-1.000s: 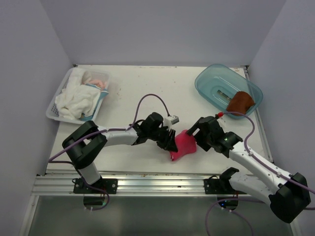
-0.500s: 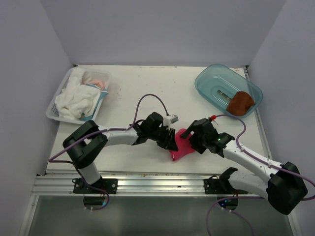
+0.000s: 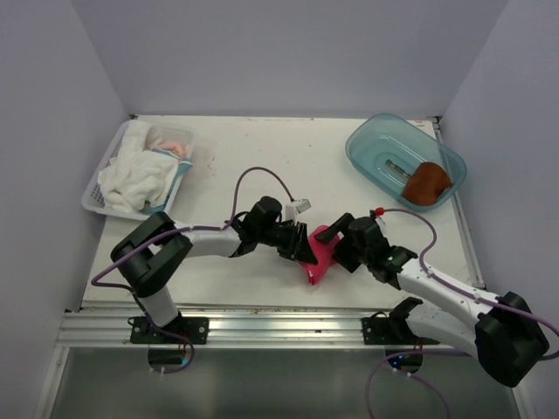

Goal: Roll the towels
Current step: Roll the towel

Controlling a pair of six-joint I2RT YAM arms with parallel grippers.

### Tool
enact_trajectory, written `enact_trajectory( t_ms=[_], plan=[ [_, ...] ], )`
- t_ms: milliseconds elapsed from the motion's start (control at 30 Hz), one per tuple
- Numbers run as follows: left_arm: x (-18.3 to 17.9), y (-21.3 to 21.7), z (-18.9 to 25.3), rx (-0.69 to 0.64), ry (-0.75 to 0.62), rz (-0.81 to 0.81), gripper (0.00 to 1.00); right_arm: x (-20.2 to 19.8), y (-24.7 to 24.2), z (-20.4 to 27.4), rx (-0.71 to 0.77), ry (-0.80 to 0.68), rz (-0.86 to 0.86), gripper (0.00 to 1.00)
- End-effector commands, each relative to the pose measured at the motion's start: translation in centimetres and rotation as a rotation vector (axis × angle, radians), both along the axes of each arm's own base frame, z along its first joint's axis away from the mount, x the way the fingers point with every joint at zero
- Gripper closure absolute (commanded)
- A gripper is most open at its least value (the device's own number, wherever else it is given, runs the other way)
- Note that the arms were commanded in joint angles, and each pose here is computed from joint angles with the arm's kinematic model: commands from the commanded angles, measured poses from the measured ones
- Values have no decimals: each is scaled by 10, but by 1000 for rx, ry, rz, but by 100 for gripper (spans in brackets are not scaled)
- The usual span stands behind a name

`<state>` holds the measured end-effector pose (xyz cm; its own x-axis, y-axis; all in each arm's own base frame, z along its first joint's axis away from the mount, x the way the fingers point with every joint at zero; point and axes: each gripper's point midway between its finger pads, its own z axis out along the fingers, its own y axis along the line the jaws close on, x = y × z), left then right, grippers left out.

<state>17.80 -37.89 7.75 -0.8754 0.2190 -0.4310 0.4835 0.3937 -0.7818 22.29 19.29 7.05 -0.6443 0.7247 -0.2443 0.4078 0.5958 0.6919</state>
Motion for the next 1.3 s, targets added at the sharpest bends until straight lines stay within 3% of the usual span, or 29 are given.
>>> enact_trajectory(
  t_ms=[0,200,467,600,867,1000,1033,1133,1267],
  plan=[
    [3,-10,21,-105,-58,-37,70,2,10,10,1,4,41,6],
    [-6,-7,21,-154,-53,-59,70,2,19,-3,-7,50,80,6],
    [-6,-7,30,-192,-63,-50,70,16,31,12,34,-19,97,9],
    [-7,-6,32,-208,-64,-51,70,24,37,16,40,-46,107,29],
    [-8,-3,37,-234,-68,-48,68,28,39,13,49,-57,104,57],
    [-3,2,24,-163,-117,-47,52,28,30,20,-31,-61,114,68],
    [-5,7,20,-125,-108,-46,42,24,22,14,-86,-27,109,68],
    [2,11,26,-85,-189,-41,30,28,20,26,-135,-45,137,68],
    [7,22,34,-14,-231,-23,21,34,27,34,-125,-93,170,68]
  ],
)
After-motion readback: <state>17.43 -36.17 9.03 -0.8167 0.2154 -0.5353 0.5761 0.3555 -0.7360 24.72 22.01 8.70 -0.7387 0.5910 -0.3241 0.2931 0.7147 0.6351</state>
